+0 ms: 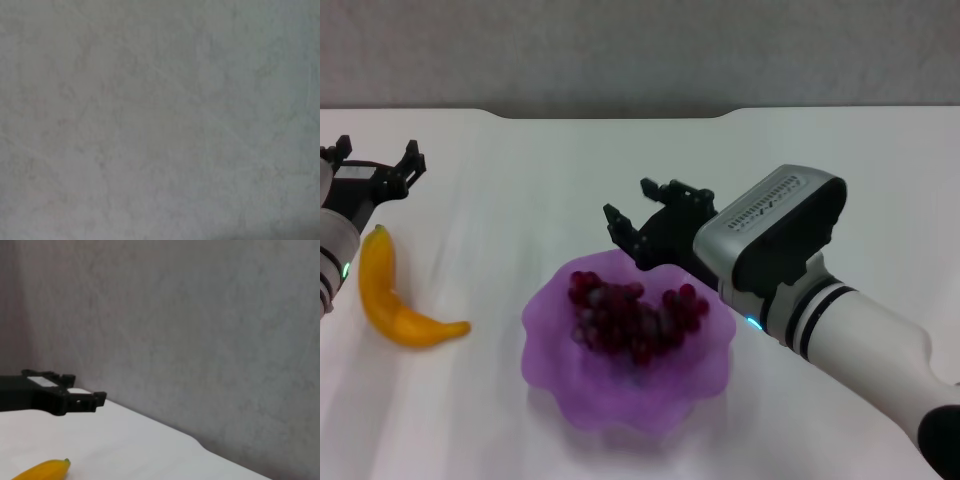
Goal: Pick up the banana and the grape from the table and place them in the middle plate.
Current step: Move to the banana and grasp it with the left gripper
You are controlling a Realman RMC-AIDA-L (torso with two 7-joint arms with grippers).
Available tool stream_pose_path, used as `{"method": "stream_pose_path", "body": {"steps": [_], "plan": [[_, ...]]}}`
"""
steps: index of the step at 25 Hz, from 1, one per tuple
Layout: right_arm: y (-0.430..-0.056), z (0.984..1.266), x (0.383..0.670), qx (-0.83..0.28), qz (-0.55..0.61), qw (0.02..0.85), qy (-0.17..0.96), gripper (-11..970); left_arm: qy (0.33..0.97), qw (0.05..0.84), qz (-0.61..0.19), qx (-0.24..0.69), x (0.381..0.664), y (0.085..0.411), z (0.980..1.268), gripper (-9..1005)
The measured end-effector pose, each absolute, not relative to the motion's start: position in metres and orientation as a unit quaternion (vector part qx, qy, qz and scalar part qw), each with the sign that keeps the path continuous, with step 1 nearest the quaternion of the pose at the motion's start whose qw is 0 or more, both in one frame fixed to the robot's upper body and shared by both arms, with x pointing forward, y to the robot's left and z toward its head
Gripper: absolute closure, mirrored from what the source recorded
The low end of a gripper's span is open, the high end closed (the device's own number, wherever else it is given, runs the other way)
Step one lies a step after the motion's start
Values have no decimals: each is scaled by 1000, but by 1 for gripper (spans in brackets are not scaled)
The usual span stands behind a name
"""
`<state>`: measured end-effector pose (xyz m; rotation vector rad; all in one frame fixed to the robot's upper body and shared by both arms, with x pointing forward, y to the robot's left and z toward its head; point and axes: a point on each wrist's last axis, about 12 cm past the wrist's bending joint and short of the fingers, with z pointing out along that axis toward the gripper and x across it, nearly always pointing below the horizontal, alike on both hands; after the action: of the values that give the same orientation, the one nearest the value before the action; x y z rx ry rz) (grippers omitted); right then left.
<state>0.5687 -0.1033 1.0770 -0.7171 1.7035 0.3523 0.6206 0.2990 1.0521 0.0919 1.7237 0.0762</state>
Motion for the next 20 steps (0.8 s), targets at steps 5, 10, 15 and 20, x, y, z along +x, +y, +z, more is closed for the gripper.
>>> {"method": "stream_pose_path", "body": {"steps": [5, 10, 15, 20], "plan": [[-114, 1078, 573, -283, 142, 604, 732, 378, 759, 649, 34, 40, 620, 300, 1052, 134], [-142, 1084, 586, -216, 120, 638, 729, 208, 759, 649, 33, 40, 620, 299, 1052, 134], [-174, 1086, 588, -155, 80, 689, 703, 130, 757, 651, 33, 40, 621, 299, 1053, 135], [-207, 1084, 588, -81, 61, 715, 692, 131, 754, 655, 32, 41, 623, 298, 1055, 135]]}}
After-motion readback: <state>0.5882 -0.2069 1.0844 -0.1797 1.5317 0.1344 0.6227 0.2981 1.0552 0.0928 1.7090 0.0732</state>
